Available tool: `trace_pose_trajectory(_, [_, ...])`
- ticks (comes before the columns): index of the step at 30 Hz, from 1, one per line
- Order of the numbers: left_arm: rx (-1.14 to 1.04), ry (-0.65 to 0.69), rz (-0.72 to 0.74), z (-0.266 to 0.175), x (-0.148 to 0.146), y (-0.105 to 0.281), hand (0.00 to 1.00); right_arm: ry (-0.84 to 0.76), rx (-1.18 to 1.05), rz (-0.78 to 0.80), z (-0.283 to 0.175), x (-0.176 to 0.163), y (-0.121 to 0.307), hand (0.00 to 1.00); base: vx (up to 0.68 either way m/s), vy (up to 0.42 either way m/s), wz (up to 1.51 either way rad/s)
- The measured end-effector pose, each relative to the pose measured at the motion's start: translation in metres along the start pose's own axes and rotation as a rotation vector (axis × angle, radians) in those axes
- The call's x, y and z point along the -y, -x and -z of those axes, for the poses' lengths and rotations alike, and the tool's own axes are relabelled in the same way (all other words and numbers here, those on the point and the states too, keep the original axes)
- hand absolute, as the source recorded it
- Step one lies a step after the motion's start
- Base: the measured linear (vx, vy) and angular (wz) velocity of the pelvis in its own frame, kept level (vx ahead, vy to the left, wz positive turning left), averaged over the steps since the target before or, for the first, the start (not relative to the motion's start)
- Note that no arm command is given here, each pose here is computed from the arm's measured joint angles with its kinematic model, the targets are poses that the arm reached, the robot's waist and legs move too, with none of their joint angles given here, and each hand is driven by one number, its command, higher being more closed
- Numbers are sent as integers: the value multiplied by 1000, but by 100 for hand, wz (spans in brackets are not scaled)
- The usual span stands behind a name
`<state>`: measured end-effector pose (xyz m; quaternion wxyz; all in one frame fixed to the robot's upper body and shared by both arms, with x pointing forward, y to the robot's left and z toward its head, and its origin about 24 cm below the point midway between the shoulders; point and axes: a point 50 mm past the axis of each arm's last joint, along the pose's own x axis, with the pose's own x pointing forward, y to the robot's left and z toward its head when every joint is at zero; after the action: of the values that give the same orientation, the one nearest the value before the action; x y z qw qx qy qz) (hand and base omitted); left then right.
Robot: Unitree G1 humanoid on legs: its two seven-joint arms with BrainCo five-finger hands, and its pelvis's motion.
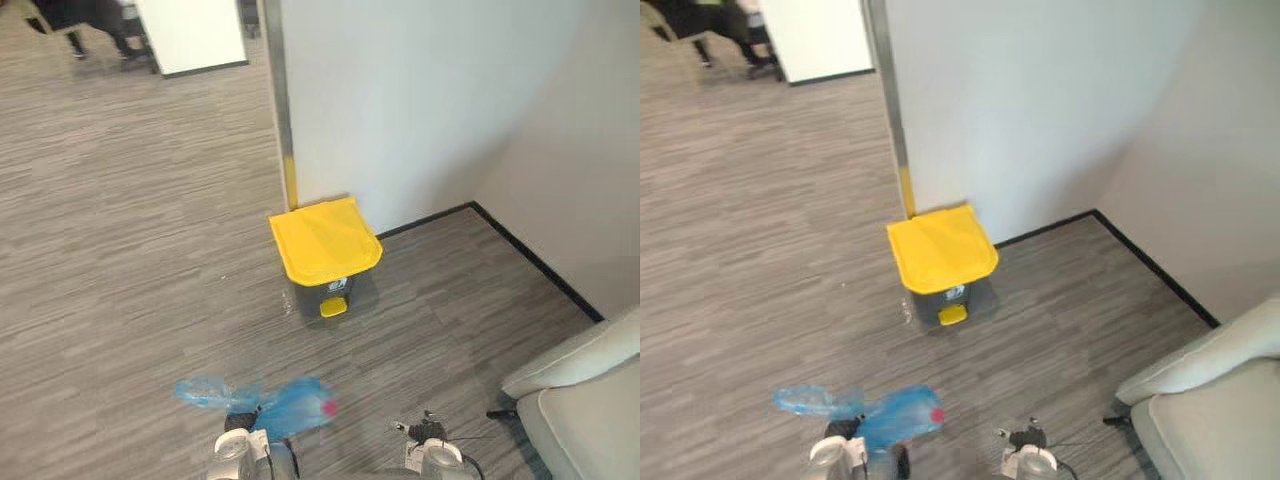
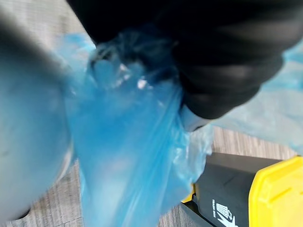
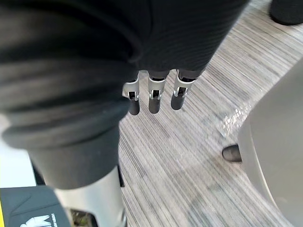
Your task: Gather rubbish on tea table into small bin, then transfer packed bag to large trash can.
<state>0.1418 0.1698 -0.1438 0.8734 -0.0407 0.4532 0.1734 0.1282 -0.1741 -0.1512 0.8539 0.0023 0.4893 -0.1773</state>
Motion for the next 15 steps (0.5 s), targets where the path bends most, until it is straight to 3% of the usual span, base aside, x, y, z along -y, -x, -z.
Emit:
trace_pose_trajectory(8, [-36, -42, -12, 9, -8, 0, 100, 11, 39, -3, -7, 1, 0, 0, 210, 97, -22])
trace_pose_trajectory(15, [-58, -19, -20, 12, -8, -1, 100, -2, 53, -6, -13, 1, -1, 0, 309, -182, 34])
